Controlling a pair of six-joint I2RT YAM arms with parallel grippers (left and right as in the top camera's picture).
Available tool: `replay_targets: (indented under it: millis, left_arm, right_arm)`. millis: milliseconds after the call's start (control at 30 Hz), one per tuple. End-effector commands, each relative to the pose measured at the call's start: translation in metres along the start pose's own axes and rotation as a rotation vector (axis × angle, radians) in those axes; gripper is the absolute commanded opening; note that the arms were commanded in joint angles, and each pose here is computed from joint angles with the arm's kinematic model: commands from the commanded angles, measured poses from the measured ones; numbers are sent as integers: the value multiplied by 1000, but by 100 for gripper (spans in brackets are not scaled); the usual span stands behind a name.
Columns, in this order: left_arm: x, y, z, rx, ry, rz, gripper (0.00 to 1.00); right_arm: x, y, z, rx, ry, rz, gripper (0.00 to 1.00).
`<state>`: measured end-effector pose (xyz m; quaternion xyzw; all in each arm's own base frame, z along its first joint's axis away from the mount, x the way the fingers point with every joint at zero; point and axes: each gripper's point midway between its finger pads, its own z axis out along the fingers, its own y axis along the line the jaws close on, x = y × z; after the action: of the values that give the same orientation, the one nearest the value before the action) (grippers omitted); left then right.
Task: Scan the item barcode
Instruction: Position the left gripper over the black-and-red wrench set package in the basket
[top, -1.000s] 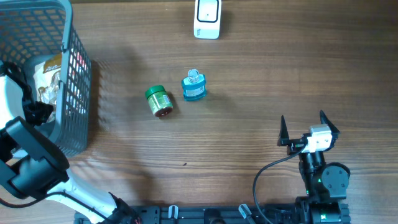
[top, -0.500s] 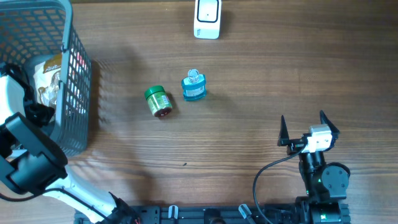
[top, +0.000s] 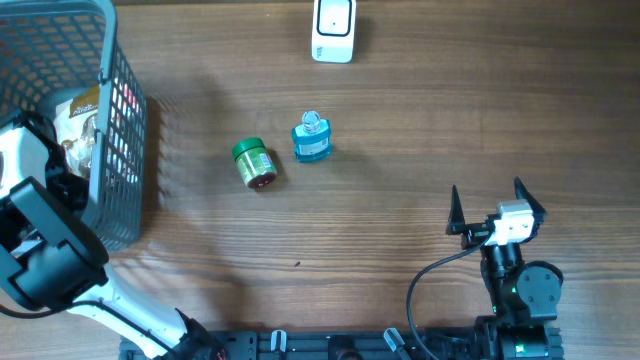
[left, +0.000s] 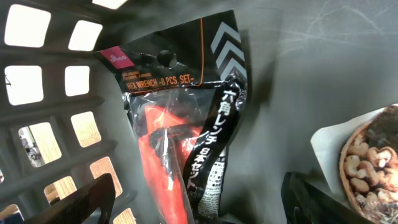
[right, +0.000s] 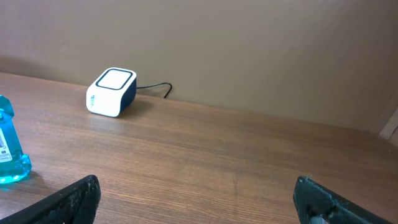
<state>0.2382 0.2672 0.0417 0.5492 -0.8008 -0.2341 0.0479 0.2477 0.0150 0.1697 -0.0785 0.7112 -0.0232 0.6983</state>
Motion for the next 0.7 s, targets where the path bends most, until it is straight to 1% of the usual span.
replay_targets:
  millis: [0,67,133,233,333,433,533,633,667]
  left_arm:
    - [20,1,24,-44,65,40,82]
    - [18,6,24,-69,49,42,78]
    - [17,8,24,-84,45,44,69]
    - [17,9,24,-84,46,45,45]
    - [19,10,23,-89,53,50,33]
    - [21,11,23,-93,59,54,24]
    - [21,11,23,-94,61,55,11]
    - [21,12,23,-94,61,55,4]
    - [21,12,23,-94,61,55,4]
  right_arm:
    - [-1,3,0,-17,-4,-13,100]
    - [-1,3,0,-17,-4,-13,100]
    - [-1,3,0,-17,-5,-13,100]
    - [-1,3,0,-17,-4,-13,100]
    - [-1,3,0,-17,-4,-13,100]
    - [-1,3,0,-17,-4,-13,100]
    - [-1,3,0,-17,-5,-13,100]
    - [-1,3,0,-17,-4,-13,100]
    - [-1,3,0,-17,-4,-13,100]
